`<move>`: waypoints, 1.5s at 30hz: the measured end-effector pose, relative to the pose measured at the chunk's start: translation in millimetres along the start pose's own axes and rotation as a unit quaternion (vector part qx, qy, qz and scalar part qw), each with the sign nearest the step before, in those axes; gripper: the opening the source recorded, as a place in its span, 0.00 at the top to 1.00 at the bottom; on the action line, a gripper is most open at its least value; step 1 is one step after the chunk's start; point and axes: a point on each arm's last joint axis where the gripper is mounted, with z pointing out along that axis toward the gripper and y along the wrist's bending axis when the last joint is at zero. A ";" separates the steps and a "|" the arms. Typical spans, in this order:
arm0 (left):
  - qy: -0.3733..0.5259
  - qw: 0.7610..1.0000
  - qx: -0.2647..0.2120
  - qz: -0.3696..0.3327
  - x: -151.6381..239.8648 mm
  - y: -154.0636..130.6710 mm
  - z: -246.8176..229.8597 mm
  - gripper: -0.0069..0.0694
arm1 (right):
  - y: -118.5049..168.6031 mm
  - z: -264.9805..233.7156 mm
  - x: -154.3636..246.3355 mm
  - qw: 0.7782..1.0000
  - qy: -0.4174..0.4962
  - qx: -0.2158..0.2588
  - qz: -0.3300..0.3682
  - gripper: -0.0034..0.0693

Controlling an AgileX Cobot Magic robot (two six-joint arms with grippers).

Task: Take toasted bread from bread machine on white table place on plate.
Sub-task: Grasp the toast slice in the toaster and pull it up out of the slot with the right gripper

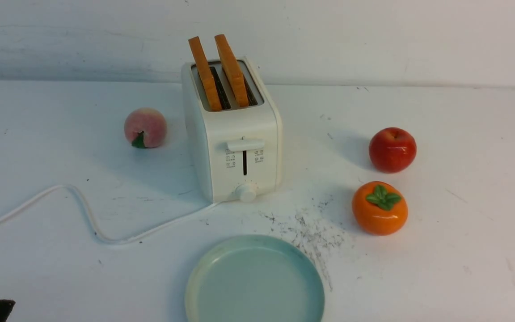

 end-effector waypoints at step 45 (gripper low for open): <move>0.342 0.844 -0.214 0.353 58.9 -91.1 115.3 0.93 | 20.4 15.9 -251.9 0.967 0.109 -0.197 0.121 0.96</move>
